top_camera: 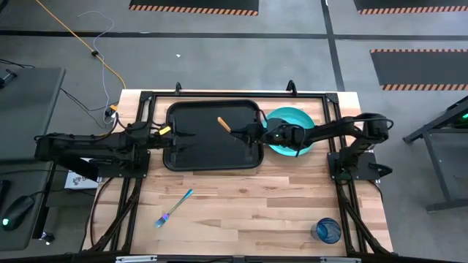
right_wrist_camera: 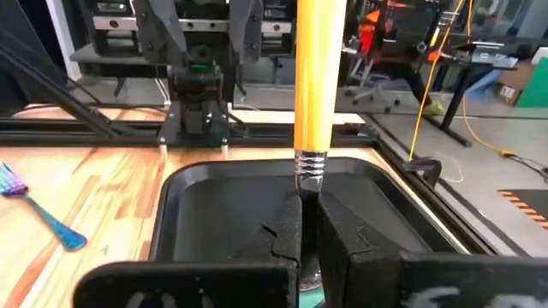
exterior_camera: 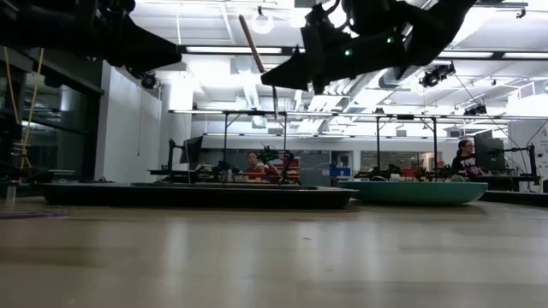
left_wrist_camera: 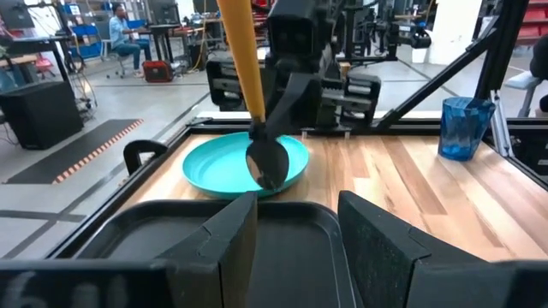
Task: Pick and place plate/cup/fork/spoon on tray
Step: Put the yellow spoon on the black serving tray
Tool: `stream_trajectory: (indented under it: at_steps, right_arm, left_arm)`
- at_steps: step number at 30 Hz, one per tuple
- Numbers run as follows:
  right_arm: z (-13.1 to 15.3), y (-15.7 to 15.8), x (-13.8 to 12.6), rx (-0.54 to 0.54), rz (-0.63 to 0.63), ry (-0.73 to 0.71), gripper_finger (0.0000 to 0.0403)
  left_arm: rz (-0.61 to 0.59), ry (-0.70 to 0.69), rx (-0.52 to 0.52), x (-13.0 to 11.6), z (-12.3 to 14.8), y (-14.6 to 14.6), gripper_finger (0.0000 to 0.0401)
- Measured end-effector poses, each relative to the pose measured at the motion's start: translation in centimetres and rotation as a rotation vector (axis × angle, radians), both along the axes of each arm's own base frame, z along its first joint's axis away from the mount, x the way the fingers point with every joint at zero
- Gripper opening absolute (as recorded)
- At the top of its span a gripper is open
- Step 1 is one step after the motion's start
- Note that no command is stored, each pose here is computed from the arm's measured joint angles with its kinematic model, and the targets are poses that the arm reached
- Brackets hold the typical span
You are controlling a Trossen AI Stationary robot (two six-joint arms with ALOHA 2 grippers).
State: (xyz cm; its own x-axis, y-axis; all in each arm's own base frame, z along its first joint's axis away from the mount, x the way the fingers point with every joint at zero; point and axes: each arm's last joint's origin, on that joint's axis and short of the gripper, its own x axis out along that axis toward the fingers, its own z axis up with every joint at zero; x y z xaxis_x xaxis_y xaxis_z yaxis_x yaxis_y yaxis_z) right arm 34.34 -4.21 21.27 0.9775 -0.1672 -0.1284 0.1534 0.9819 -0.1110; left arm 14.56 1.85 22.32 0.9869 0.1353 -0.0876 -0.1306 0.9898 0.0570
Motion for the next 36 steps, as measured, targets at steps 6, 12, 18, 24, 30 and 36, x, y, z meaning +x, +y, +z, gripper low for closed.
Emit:
stream_trajectory:
  at_steps: [6, 12, 18, 24, 30, 36]
  right_arm:
    - [-0.06, -0.02, 0.19, -0.003, 0.000, -0.026, 0.0000]
    - [-0.08, 0.07, 0.20, -0.004, 0.004, -0.024, 0.0000]
    - [-0.07, 0.08, 0.20, -0.006, 0.005, -0.024, 0.0000]
    - [-0.07, 0.09, 0.20, -0.005, 0.012, -0.024, 0.0000]
    - [-0.07, 0.10, 0.20, -0.005, 0.013, -0.024, 0.0000]
    - [-0.08, 0.13, 0.21, -0.004, 0.023, -0.024, 0.0000]
  left_arm:
    - [0.000, -0.019, 0.003, 0.06, 0.17, 0.01, 0.0157]
    - [0.003, -0.019, 0.003, 0.06, 0.17, 0.01, 0.0157]
    - [0.041, -0.019, 0.006, 0.04, 0.17, 0.12, 0.0157]
    - [0.045, -0.018, 0.007, 0.04, 0.17, 0.14, 0.0157]
    - [0.045, -0.018, 0.007, 0.04, 0.17, 0.14, 0.0157]
    - [0.044, -0.018, 0.006, 0.04, 0.17, 0.13, 0.0157]
